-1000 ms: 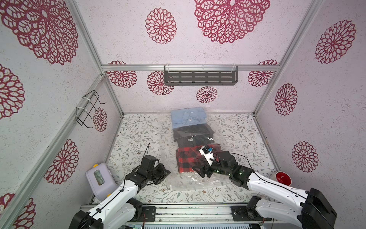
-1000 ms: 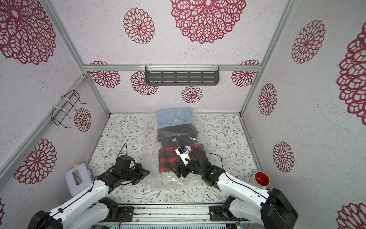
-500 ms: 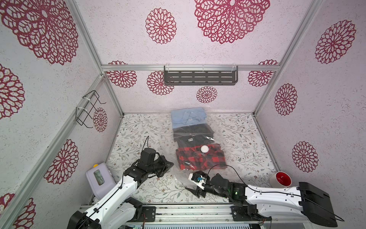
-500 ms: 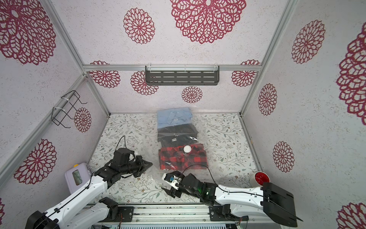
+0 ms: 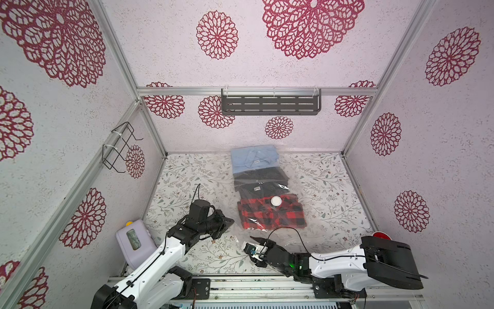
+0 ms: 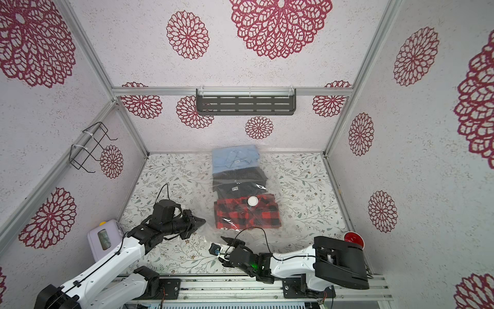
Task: Place the folded shirt into the vacuum bag
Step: Close the vacuum bag at the center of the board.
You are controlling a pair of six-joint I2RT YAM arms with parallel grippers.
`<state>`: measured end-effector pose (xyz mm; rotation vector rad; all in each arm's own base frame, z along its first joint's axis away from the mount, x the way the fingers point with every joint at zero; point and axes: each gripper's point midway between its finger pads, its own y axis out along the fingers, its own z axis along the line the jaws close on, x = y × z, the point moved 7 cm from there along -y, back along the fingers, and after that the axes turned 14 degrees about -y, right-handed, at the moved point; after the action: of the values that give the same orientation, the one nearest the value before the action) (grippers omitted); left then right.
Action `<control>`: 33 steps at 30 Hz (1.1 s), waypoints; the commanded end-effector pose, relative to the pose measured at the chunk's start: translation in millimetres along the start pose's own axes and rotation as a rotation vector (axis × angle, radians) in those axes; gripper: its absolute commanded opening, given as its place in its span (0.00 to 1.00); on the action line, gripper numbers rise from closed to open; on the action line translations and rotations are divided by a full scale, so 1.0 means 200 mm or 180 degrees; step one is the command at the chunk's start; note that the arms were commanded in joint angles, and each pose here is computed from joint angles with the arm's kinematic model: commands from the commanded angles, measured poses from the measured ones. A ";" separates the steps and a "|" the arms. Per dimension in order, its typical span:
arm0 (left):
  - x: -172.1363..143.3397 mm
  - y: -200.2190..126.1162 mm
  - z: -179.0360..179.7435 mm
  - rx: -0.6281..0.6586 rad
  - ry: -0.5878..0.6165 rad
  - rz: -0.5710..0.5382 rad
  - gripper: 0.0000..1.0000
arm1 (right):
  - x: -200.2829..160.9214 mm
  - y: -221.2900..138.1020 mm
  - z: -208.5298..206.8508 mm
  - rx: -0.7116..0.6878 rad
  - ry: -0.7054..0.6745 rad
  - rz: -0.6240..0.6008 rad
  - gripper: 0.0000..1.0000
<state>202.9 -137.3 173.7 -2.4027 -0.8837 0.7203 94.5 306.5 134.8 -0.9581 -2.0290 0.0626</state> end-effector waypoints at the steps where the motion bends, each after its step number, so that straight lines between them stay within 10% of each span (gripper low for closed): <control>1: 0.01 -0.02 -0.04 -0.0189 0.0030 -0.0028 0.00 | 0.06 0.00 -0.09 -0.0462 0.0113 -0.0004 0.37; 6: 0.02 -0.05 -0.06 -0.0266 0.0081 -0.0040 0.04 | 0.06 -0.01 -0.12 -0.0466 0.0187 0.0012 0.15; 20: 0.15 -0.32 -0.17 -0.0196 0.1101 -0.0755 0.98 | 0.10 0.01 -0.54 0.0346 0.0904 -0.0215 0.00; 33: 0.24 -0.35 -0.22 -0.1214 0.2513 -0.1855 0.97 | 0.17 0.23 -0.76 0.1454 0.1010 0.0053 0.00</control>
<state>219.7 -68.4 212.8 -2.2567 -1.2304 -0.3133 220.7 312.7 222.7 -0.7436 -1.6401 0.2592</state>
